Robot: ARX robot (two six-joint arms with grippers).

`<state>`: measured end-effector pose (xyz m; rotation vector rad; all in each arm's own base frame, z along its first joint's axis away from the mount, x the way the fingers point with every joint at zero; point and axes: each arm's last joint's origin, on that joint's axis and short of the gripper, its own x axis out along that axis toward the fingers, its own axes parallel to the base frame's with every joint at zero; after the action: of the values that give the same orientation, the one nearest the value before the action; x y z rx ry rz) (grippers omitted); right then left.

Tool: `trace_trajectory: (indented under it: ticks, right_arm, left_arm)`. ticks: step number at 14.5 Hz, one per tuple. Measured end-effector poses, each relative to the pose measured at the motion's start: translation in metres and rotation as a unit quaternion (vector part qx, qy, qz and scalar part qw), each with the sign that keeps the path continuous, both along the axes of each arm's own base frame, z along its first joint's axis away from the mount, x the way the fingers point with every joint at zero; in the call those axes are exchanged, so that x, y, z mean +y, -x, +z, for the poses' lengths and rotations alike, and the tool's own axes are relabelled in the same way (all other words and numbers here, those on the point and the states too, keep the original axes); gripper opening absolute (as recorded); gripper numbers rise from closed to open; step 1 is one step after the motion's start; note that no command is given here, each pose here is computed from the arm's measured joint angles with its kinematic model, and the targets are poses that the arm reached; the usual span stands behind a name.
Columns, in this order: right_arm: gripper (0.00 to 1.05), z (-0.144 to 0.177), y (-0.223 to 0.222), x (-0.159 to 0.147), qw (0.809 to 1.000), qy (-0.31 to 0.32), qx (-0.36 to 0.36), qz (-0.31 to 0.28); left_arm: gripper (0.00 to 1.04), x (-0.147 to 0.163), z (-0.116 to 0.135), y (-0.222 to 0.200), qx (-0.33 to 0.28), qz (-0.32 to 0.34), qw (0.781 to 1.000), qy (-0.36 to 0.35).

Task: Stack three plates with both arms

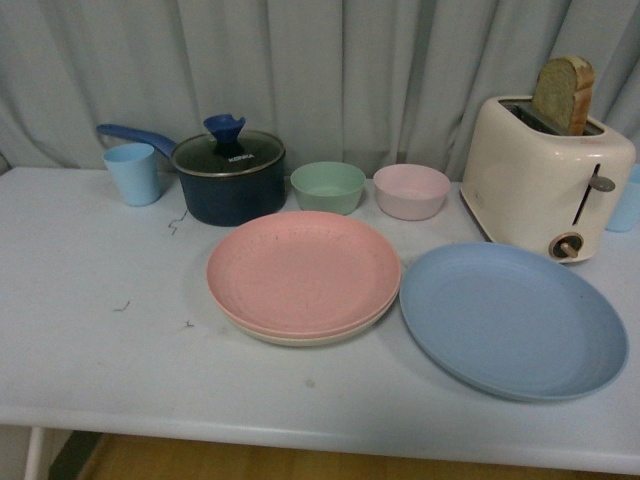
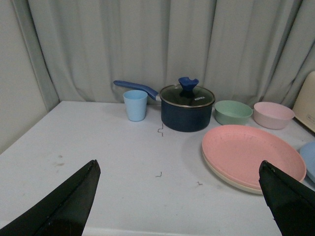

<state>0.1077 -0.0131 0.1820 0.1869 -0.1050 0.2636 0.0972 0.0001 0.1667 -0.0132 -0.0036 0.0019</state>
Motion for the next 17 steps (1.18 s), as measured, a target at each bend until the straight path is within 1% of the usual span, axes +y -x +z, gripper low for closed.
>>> trace_trajectory:
  ticks: [1,2,4,6,9,10,11,12,13,15,17]
  right_arm:
    - [0.98,0.0,-0.001,-0.001,1.0,-0.004,0.0,0.009]
    - [0.98,0.001,-0.004,-0.002,0.999,-0.016,0.001,0.033]
    - [0.98,0.002,-0.012,-0.007,0.998,-0.035,0.006,0.051]
    - [0.98,-0.001,-0.033,-0.022,0.998,-0.061,0.016,-0.009]
    - [0.98,0.013,-0.083,-0.043,0.991,-0.071,0.019,-0.112]
    - [0.98,-0.022,-0.162,-0.048,0.958,-0.044,0.176,-0.222]
    - [0.98,-0.046,-0.229,-0.025,0.923,0.016,0.302,-0.24]
    - [0.98,-0.067,-0.259,0.004,0.896,0.055,0.384,-0.215]
    - [0.98,-0.098,-0.273,0.026,0.867,0.078,0.453,-0.19]
    - [0.98,-0.109,-0.278,0.033,0.857,0.077,0.475,-0.185]
    - [0.98,-0.115,-0.28,0.036,0.853,0.074,0.482,-0.185]
  left_arm:
    - [0.98,0.0,0.0,0.0,0.0,0.0,1.0,0.0]
    - [0.98,0.0,0.0,0.0,0.0,-0.001,1.0,0.0]
    - [0.98,0.0,0.0,0.0,0.0,0.0,1.0,0.0]
    - [0.98,0.0,0.0,0.0,0.0,0.0,1.0,0.0]
    - [0.98,0.0,0.0,0.0,0.0,0.0,1.0,0.0]
    - [0.98,0.0,0.0,0.0,0.0,-0.001,1.0,0.0]
    - [0.98,0.0,0.0,0.0,0.0,0.0,1.0,0.0]
    - [0.98,0.0,0.0,0.0,0.0,0.0,1.0,0.0]
    - [0.98,0.0,0.0,0.0,0.0,0.0,1.0,0.0]
    - [0.98,0.0,0.0,0.0,0.0,-0.001,1.0,0.0]
    - [0.98,0.0,0.0,0.0,0.0,0.0,1.0,0.0]
